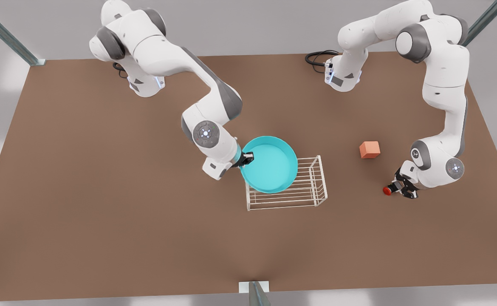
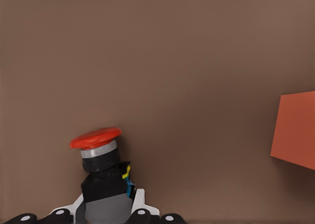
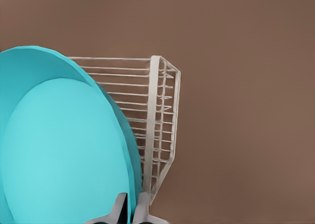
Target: Place the plate on the shelf with right arm and place the red button switch in the plate with left arm
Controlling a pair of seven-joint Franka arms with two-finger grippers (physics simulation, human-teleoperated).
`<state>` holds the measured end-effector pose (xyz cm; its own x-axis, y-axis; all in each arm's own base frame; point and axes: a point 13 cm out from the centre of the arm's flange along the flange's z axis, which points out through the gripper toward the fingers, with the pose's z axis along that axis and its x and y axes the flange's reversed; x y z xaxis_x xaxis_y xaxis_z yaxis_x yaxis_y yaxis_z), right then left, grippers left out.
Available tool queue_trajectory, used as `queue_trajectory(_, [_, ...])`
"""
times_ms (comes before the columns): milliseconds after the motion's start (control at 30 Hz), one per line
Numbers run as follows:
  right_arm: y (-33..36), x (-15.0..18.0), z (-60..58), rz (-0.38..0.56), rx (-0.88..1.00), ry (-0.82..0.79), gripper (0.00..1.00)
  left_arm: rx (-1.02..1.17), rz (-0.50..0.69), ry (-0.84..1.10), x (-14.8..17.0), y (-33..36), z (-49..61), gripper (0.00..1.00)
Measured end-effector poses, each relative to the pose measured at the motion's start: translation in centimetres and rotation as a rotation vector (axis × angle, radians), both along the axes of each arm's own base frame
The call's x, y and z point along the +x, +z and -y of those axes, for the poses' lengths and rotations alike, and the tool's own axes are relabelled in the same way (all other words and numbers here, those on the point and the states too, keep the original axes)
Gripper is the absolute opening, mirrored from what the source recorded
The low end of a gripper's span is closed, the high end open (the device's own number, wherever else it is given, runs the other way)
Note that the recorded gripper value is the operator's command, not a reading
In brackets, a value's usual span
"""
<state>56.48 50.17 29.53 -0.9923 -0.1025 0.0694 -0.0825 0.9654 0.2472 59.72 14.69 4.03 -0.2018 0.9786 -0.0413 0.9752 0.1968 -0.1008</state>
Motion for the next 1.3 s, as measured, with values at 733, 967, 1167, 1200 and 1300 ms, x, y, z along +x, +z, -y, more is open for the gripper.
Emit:
queue_trajectory(733, [8.2,1.4,0.3,0.013,0.009,-0.524,1.0,-0.038,0.131,-0.028,4.9,18.0,5.1,0.38])
queue_trajectory(967, [13.0,8.8,29.3,-0.077,-0.136,-0.683,1.0,-0.085,0.112,-0.129,3.1,27.0,15.7,0.38])
queue_trajectory(1167, [13.1,8.6,44.3,-0.069,-0.318,-0.592,1.0,-0.131,0.061,-0.221,-0.1,30.5,28.4,0.38])
queue_trajectory(1200, [13.2,8.3,45.1,-0.064,-0.35,-0.559,1.0,-0.138,0.053,-0.232,-0.8,30.8,30.5,0.38])
queue_trajectory(1300, [13.0,7.8,44.9,-0.061,-0.395,-0.441,1.0,-0.151,0.038,-0.248,-2.4,31.9,35.9,0.38])
